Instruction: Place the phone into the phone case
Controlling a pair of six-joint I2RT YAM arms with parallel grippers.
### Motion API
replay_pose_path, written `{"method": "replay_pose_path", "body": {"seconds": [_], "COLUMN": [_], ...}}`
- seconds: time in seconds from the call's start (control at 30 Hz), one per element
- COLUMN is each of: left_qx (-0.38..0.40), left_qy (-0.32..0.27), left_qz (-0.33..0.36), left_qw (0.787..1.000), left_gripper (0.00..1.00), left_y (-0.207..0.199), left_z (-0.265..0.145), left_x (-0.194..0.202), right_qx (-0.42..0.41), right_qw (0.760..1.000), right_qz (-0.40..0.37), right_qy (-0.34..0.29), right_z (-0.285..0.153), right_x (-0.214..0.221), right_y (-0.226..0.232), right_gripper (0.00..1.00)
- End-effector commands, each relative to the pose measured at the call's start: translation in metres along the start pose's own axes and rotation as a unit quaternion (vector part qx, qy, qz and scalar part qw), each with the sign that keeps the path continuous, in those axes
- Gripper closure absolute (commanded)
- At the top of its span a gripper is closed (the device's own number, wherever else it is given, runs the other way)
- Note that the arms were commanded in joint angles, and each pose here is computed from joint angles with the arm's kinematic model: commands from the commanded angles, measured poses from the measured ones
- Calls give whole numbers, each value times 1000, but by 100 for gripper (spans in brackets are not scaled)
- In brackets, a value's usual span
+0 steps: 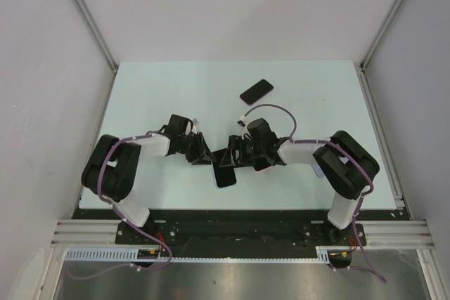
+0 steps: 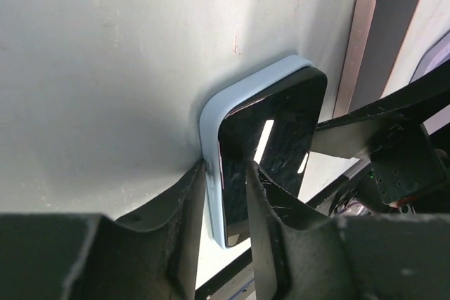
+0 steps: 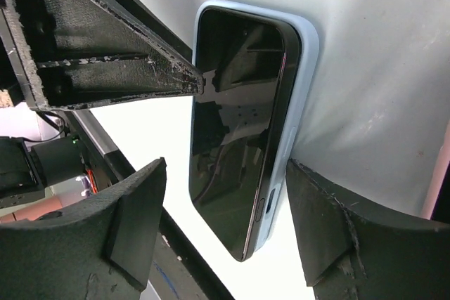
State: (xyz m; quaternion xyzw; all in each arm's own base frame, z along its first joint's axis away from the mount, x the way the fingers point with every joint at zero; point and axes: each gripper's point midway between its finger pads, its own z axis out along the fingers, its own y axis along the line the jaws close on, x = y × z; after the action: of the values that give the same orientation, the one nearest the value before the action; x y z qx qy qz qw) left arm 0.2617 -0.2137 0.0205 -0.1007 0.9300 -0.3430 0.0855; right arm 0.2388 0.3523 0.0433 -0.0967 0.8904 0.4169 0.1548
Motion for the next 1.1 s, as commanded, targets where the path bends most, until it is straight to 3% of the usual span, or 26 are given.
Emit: {"method": "replay_pose_path", "body": {"seconds": [0.0,0.4,0.7,0.87,1.0,1.07], "left_qx": [15,74,67,59,54,53], "left_qy": [27,50,57,57,52,50], "left_qz": [-11,-32,-30,-29,-25,-27], "left_qw": [999,995,996,996,997,997], "left_gripper": [67,74,75,74,74,73], "left_y": [2,-11,-7,-2,-1,-2], "left_z": [4,-1,3,4,2,1], "left_x": [17,35,37,38,38,36], "right_qx": [-23,-139,-189,-168,-160,-160], "right_qw": [1000,989,980,983,985,985], "right_qz": [2,51,66,67,66,65], "right_qy": [-3,-1,3,12,12,10], "right_z": [6,-3,-23,-23,-22,-22], "right_x": [-4,-26,-17,-8,-7,-8], "right_y": [11,46,44,31,27,26], "right_gripper": [28,31,47,50,66,80]}}
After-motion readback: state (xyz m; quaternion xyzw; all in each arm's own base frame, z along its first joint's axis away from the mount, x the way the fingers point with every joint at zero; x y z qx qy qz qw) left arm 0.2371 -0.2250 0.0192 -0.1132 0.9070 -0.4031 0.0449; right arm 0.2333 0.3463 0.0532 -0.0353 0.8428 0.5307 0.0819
